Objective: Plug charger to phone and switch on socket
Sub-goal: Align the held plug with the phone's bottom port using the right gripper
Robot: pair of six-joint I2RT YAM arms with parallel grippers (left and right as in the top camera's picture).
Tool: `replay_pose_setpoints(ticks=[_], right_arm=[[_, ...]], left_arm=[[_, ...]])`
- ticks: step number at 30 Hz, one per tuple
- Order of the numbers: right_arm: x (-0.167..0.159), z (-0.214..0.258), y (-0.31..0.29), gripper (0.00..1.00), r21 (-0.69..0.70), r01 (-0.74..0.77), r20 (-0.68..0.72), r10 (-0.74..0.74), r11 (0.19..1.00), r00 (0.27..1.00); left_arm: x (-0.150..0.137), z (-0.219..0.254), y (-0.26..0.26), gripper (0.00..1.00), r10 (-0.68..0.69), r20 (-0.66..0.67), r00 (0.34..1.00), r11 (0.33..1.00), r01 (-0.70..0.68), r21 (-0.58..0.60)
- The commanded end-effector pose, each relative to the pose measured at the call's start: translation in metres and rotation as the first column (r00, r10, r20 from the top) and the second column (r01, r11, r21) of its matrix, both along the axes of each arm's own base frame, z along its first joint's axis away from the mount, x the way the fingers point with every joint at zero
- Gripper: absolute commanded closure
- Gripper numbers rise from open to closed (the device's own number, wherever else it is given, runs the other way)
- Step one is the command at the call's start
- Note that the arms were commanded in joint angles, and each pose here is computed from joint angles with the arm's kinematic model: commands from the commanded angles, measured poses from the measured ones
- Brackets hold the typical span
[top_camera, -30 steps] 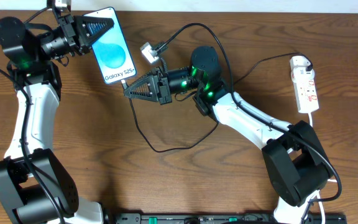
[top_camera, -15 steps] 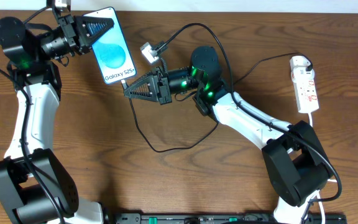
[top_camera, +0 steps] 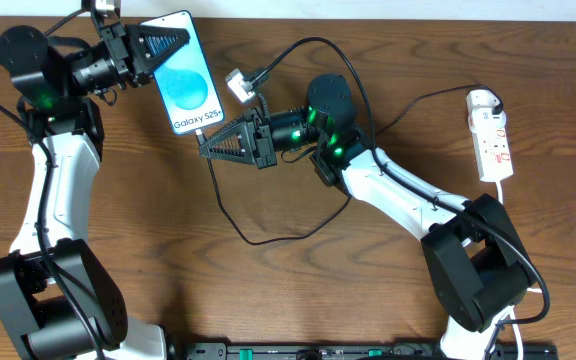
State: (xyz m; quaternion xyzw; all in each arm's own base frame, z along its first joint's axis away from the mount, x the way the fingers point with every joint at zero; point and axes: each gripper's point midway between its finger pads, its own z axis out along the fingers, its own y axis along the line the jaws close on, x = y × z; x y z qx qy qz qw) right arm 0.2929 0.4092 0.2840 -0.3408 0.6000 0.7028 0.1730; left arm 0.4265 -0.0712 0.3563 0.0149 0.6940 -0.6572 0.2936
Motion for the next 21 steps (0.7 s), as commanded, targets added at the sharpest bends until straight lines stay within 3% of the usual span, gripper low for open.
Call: replay_pose_setpoints(ticks=[1,21], right_arm=[[0.0109,0.0018,0.0014,0.99,0.008,0.042,-0.002,-0.042,0.999,0.999],[0.0176,0.0020,-0.0032,0.99,0.008,0.060,-0.002,-0.060,0.998,0.998]], left_arm=[[-0.0076,0.0142,-0.0056,0.93,-0.029,0.053,0.998,0.999,0.028,0.020],[-0.0061,0.0144,0.0035,0.93,-0.007,0.053,0.999,1.000,0.006,0.019]])
